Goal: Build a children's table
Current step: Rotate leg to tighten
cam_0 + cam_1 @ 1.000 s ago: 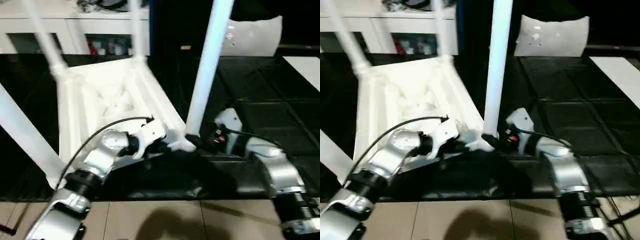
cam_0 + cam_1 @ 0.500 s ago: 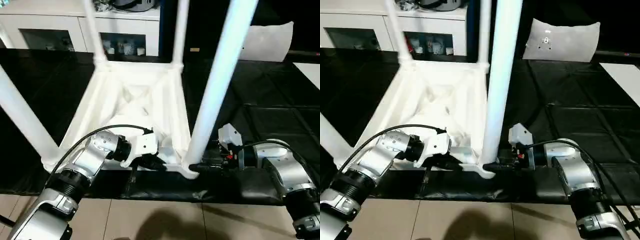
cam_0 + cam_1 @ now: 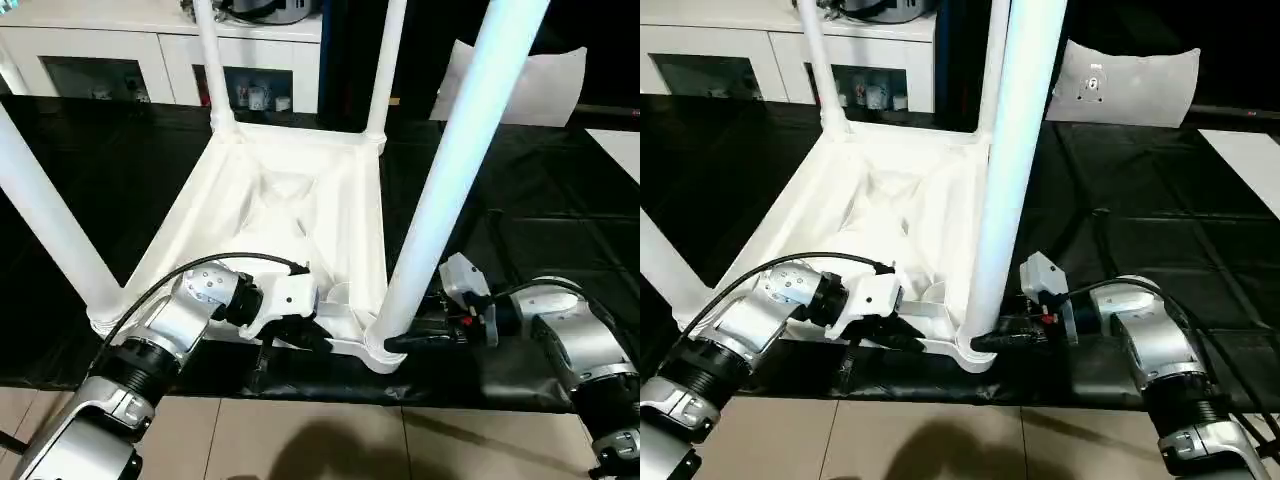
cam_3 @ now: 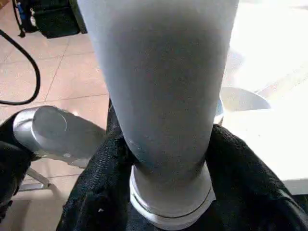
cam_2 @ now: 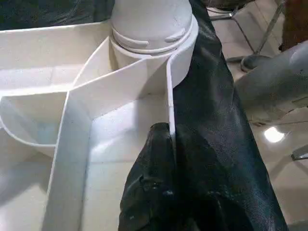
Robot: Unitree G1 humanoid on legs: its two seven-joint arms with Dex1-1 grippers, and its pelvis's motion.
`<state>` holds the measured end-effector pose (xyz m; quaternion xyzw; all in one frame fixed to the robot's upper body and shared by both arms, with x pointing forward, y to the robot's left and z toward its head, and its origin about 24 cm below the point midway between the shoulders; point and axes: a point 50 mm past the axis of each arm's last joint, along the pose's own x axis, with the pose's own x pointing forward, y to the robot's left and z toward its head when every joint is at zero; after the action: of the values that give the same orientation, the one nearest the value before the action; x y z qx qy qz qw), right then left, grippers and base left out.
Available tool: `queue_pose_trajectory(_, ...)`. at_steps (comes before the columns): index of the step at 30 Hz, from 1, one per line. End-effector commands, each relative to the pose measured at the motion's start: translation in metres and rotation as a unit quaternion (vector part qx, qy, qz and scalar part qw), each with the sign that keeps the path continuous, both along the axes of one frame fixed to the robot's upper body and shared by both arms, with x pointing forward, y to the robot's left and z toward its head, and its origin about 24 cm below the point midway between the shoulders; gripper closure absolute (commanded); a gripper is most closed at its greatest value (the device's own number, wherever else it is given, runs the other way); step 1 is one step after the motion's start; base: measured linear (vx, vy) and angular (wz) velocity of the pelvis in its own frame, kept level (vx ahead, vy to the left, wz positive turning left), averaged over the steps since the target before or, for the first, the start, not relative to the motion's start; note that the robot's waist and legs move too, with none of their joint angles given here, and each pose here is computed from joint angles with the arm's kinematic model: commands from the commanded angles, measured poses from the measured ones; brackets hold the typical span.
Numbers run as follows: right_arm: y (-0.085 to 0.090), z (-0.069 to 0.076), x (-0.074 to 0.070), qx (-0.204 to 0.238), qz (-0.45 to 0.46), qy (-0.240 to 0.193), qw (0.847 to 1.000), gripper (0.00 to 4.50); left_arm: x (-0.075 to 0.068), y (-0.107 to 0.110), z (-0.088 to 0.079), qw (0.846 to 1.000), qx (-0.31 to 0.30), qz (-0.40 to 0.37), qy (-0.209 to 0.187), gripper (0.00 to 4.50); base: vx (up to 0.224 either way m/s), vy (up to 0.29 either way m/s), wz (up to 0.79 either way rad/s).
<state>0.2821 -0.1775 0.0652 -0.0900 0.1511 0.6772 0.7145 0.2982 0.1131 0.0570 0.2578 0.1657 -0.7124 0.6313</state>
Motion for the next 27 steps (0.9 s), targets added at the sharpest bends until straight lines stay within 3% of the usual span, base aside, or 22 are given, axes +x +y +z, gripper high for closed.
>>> queue_pose_trajectory(1,0.002,0.002,-0.003,0.002,0.032,0.010,0.999,2.56,0.000,-0.008,0.005,0.999,0.002,-0.030,-0.014,4.50,0.000,0.000,0.00)
queue_pose_trajectory(11,0.016,-0.001,-0.006,0.041,-0.012,0.038,0.998,2.57,0.008,-0.014,0.008,0.999,-0.023,0.035,-0.005,4.50,0.000,0.000,0.00)
queue_pose_trajectory(12,0.029,-0.005,-0.004,0.045,-0.068,0.052,0.995,2.57,0.014,-0.021,0.011,0.996,-0.039,0.078,-0.003,4.50,0.000,0.000,0.00)
queue_pose_trajectory(13,0.029,-0.005,-0.004,0.045,-0.068,0.052,0.995,2.57,0.014,-0.021,0.011,0.996,-0.039,0.078,-0.003,4.50,0.000,0.000,0.00)
queue_pose_trajectory(15,0.045,-0.007,0.001,0.053,-0.127,0.054,0.989,2.57,0.020,-0.030,0.014,0.992,-0.049,0.119,-0.002,4.50,0.000,0.000,0.00)
queue_pose_trajectory(19,0.058,-0.007,0.009,0.053,-0.182,0.045,0.981,2.57,0.025,-0.039,0.016,0.986,-0.060,0.156,-0.004,4.50,0.000,0.000,0.00)
queue_pose_trajectory(22,0.072,-0.012,0.024,0.034,-0.300,0.025,0.953,2.57,0.034,-0.058,0.020,0.969,-0.089,0.232,-0.008,4.50,0.000,0.000,0.00)
queue_pose_trajectory(23,0.072,-0.012,0.024,0.034,-0.300,0.025,0.953,2.57,0.034,-0.058,0.020,0.969,-0.089,0.232,-0.008,4.50,0.000,0.000,0.00)
queue_pose_trajectory(24,0.074,-0.013,0.030,0.026,-0.344,0.019,0.938,2.58,0.037,-0.063,0.021,0.962,-0.095,0.255,-0.011,4.50,0.000,0.000,0.00)
queue_pose_trajectory(25,0.074,-0.013,0.030,0.026,-0.344,0.019,0.938,2.58,0.037,-0.063,0.021,0.962,-0.095,0.255,-0.011,4.50,0.000,0.000,0.00)
queue_pose_trajectory(27,0.080,-0.012,0.038,0.013,-0.432,-0.003,0.902,2.58,0.040,-0.076,0.025,0.946,-0.114,0.304,-0.014,4.50,0.000,0.000,0.00)
